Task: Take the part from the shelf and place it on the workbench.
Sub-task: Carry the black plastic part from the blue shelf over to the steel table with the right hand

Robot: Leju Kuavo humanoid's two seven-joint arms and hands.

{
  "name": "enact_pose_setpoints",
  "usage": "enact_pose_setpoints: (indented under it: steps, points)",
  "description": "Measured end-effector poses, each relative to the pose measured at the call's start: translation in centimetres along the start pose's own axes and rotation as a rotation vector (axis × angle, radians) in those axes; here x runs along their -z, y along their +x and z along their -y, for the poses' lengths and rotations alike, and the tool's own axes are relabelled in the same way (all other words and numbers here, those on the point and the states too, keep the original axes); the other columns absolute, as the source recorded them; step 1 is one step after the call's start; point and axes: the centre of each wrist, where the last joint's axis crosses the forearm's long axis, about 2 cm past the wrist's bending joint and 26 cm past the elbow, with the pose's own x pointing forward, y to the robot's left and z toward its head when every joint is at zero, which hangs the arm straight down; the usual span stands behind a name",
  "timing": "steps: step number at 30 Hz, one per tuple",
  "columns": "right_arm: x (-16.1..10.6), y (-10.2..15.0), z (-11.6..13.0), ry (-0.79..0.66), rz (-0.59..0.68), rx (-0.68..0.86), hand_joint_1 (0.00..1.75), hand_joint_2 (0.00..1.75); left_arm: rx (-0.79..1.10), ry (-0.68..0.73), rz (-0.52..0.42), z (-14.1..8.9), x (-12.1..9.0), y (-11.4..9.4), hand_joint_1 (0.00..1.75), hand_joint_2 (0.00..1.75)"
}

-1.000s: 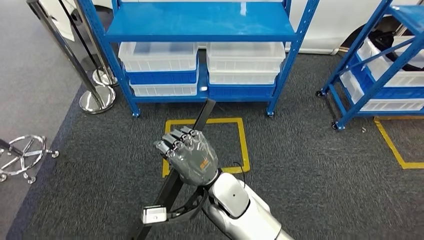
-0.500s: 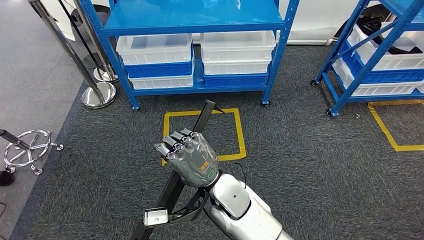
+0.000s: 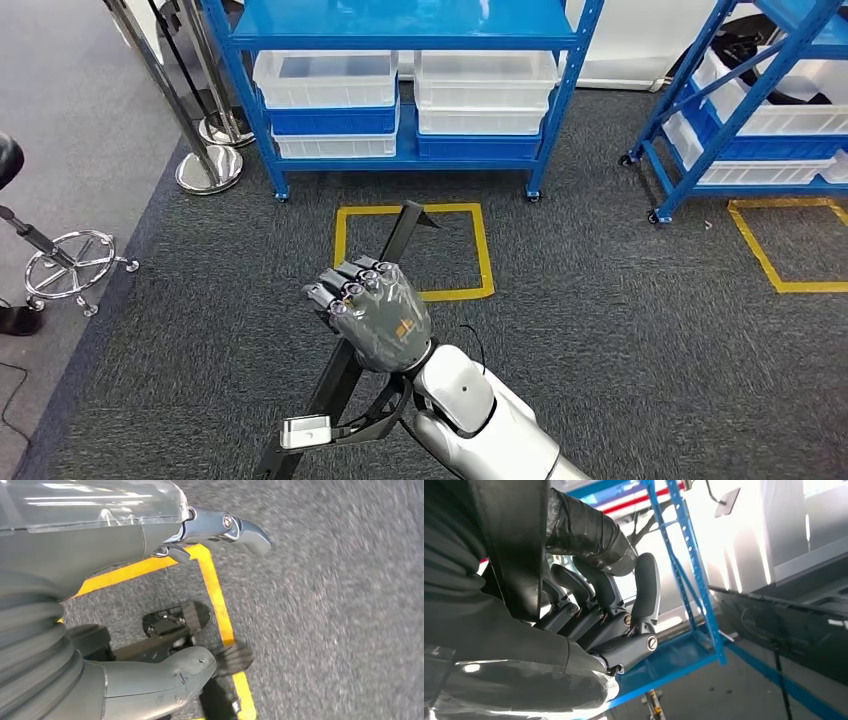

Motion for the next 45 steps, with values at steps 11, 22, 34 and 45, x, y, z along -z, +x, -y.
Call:
enact_pose_setpoints:
  steps: [11, 22, 34, 45]
  points:
    - [0.2, 0.6, -0.4, 0.021, 0.01, 0.031, 1.75, 1.75, -0.008, 0.012, -0.003, -0.2, -0.3, -0.8, 0.0, 1.75]
    - [0.0, 1.0, -0.9, 0.043, 0.041, 0.028, 1.75, 1.75, -0.016, 0.024, 0.017, -0.2, -0.5, -1.2, 0.0, 1.75]
    - [0.4, 1.0, -0.8, 0.067, 0.101, 0.008, 1.75, 1.75, -0.021, 0.022, 0.006, 0.3, -0.7, -1.3, 0.0, 1.75]
    - [0.5, 0.8, -0.7, 0.085, 0.159, -0.038, 1.75, 1.75, -0.016, 0.022, 0.003, 0.4, -0.5, -1.0, 0.0, 1.75]
